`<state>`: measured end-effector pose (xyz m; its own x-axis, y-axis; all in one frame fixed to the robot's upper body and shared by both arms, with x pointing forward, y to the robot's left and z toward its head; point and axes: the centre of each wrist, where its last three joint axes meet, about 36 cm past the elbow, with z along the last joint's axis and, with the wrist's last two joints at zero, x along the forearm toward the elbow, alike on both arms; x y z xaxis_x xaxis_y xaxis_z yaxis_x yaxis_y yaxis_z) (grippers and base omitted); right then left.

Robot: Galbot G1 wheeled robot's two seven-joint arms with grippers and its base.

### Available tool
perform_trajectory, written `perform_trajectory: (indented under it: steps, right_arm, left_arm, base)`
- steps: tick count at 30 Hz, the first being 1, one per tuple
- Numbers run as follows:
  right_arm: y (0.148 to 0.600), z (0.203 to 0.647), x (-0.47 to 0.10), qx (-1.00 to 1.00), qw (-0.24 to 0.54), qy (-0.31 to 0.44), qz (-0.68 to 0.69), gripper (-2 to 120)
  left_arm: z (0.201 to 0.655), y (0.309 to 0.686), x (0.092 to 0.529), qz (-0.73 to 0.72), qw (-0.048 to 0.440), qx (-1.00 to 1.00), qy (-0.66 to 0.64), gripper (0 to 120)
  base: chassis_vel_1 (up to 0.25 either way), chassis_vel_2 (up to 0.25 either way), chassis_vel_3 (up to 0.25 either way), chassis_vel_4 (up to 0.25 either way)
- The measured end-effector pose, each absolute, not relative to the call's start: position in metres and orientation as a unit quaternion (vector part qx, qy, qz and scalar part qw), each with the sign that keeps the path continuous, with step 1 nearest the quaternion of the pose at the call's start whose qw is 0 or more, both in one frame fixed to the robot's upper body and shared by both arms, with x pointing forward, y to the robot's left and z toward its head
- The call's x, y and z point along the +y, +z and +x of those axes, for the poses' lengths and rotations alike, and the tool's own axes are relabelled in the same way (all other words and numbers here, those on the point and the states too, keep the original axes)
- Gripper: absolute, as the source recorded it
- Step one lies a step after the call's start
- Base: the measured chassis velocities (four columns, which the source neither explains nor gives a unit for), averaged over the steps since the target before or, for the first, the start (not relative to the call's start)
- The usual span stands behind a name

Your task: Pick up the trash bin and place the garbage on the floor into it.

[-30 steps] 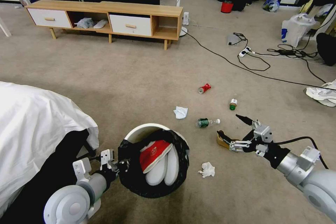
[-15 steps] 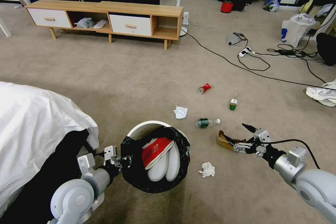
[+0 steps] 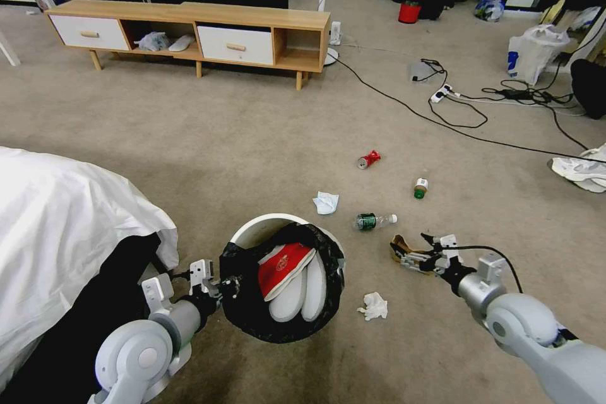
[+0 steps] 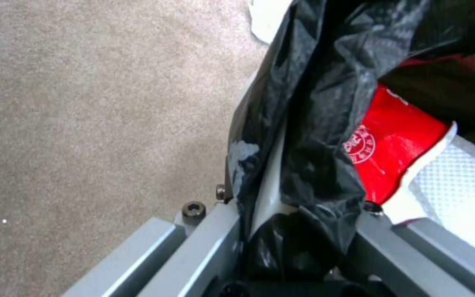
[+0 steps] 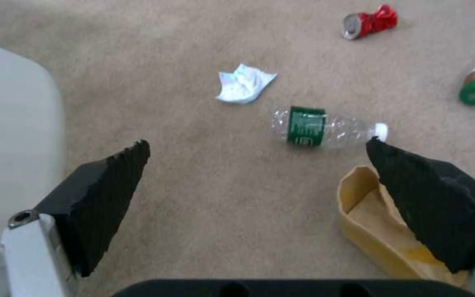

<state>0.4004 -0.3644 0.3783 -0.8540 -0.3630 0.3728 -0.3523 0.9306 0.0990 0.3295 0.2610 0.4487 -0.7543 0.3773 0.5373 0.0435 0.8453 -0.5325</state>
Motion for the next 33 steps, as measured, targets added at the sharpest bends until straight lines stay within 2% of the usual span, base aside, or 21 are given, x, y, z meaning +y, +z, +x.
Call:
perform_trajectory:
  steps: [10,18,33]
  right_arm:
    - [0.363,0.42,-0.354,-0.954,0.232,-0.028,0.189,100]
    - [0.368,0.448,-0.316,-0.917,0.36,-0.062,0.161,100]
    - [0.359,0.474,-0.274,-0.868,0.48,-0.088,0.087,100]
  left_arm:
    - [0.332,0.452,0.262,-0.121,0.326,-0.903,0.252,0]
    - [0.34,0.453,0.263,-0.124,0.318,-0.903,0.259,0]
    - [0.34,0.45,0.268,-0.12,0.312,-0.904,0.267,0]
  base:
    - [0.0,0.0,0.0,0.0]
    - [0.0,0.0,0.0,0.0]
    - [0.0,0.0,0.0,0.0]
